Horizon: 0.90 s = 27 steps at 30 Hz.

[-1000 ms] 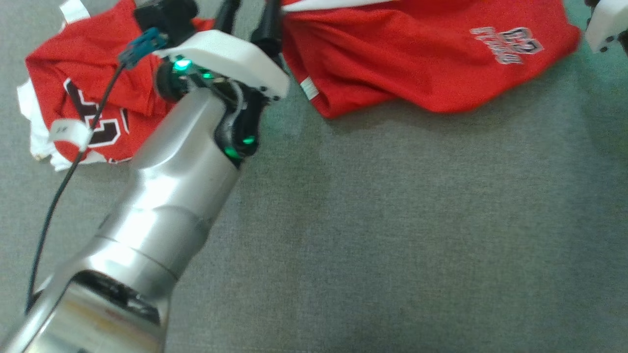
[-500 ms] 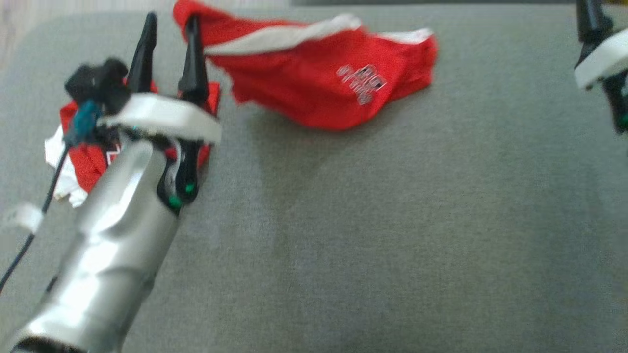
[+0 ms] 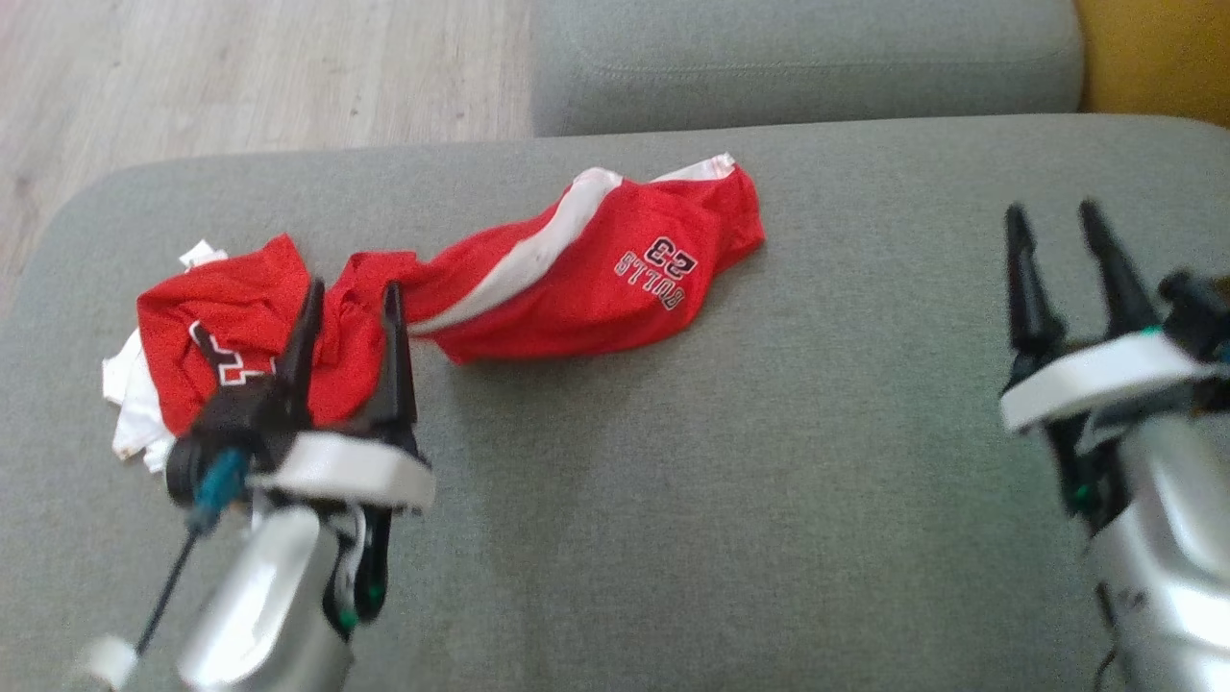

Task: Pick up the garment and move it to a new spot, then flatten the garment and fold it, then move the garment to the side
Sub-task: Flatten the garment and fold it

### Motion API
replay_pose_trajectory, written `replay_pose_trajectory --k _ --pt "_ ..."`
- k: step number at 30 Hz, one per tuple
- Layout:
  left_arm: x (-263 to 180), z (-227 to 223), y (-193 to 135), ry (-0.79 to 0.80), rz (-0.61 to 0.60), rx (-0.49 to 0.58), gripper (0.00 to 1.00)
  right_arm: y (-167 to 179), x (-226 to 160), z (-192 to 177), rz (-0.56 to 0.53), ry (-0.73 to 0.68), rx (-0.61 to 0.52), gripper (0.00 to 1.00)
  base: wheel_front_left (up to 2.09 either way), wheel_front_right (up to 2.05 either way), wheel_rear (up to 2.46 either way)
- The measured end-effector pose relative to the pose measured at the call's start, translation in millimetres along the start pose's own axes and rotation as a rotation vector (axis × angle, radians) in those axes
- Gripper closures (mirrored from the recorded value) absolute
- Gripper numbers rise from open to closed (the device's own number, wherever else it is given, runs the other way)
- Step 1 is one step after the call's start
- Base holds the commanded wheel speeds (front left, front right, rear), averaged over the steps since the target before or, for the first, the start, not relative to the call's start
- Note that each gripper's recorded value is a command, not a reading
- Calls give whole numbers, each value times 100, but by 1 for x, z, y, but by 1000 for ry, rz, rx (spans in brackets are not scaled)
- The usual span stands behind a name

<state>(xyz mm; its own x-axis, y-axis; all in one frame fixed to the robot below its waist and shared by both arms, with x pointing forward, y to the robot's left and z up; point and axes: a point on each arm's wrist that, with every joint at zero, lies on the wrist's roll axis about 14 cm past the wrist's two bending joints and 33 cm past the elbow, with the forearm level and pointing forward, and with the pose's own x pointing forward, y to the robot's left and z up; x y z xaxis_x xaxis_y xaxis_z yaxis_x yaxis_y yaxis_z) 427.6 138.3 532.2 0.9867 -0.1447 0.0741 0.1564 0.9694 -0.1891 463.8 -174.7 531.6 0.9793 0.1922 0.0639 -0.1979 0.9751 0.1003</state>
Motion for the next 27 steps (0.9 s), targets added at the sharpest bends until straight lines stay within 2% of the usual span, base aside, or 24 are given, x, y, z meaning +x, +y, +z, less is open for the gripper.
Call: replay_pose_trajectory --k 6,14,27 --pt "-25 -16 -2 17 23 -6 0 20 -32 -20 -39 4 97 0 0 0 0" --pt "-42 -34 -7 45 25 -21 0 32 -67 -55 -72 80 135 0 0 0 0" --pt "-45 -36 -10 39 2 -13 0 39 -70 -61 -66 89 154 0 0 0 0"
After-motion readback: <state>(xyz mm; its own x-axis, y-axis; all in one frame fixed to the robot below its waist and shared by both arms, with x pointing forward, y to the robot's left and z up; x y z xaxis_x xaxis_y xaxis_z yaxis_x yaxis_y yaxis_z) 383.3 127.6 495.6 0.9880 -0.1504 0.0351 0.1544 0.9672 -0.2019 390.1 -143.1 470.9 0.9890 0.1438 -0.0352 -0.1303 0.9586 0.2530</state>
